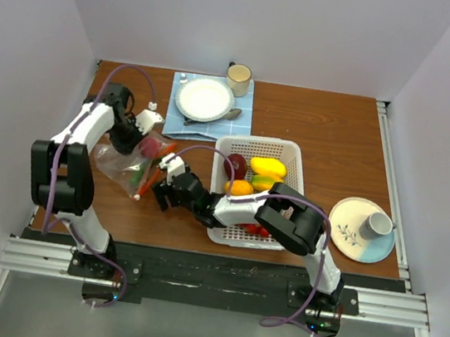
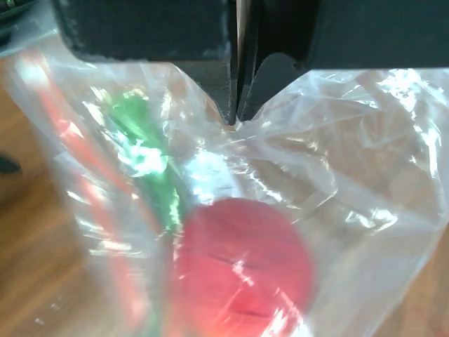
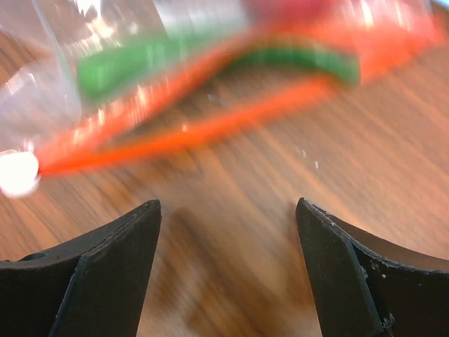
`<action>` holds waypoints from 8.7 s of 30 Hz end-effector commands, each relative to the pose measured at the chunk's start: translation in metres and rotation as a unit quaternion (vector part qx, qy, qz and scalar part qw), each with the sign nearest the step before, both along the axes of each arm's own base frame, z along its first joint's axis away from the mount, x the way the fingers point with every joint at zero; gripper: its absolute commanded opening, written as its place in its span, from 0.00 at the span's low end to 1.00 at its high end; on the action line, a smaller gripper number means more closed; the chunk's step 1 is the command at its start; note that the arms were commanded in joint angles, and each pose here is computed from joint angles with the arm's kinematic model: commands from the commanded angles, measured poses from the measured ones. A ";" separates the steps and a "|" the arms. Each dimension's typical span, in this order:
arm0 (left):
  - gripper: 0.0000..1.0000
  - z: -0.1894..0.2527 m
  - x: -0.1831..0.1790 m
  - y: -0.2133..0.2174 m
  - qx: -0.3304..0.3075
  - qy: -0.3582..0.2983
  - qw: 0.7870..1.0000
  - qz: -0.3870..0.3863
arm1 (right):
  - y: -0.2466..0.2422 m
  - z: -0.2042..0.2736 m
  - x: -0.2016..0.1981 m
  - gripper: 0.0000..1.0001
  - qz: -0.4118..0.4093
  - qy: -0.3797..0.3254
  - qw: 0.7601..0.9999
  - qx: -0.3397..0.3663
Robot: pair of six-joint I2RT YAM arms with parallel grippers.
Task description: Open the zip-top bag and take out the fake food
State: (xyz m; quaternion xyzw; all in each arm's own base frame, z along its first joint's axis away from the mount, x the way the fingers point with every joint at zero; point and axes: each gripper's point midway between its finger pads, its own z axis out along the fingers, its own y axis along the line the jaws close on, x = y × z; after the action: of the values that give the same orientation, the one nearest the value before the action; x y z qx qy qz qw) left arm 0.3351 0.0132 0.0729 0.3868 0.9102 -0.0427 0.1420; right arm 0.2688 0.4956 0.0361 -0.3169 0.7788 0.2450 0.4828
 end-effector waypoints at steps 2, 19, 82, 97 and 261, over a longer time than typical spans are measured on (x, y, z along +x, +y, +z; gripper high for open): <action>0.19 0.022 -0.033 -0.013 -0.035 -0.004 0.999 -0.025 | 0.000 0.038 0.007 0.81 -0.026 -0.015 0.999 0.046; 0.82 0.158 0.015 -0.020 -0.074 -0.163 0.984 -0.001 | 0.000 0.031 0.017 0.80 -0.041 -0.024 0.999 0.016; 0.44 -0.101 -0.081 -0.067 -0.050 0.040 0.986 -0.152 | 0.034 0.019 0.057 0.78 -0.062 0.043 0.995 0.072; 0.42 -0.083 -0.099 -0.107 -0.175 0.092 0.972 -0.126 | 0.025 0.045 0.035 0.80 -0.071 0.168 0.939 0.291; 1.00 0.116 0.001 -0.116 -0.214 -0.170 0.962 -0.030 | -0.287 0.164 0.032 0.99 -0.355 -0.004 0.928 -0.112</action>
State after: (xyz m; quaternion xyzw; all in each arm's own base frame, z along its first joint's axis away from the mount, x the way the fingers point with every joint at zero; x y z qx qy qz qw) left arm 0.3332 -0.0941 0.1795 0.4173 0.8227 -0.1450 0.3578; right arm 0.2989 0.2224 0.1733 -0.1070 0.8566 0.0050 0.5048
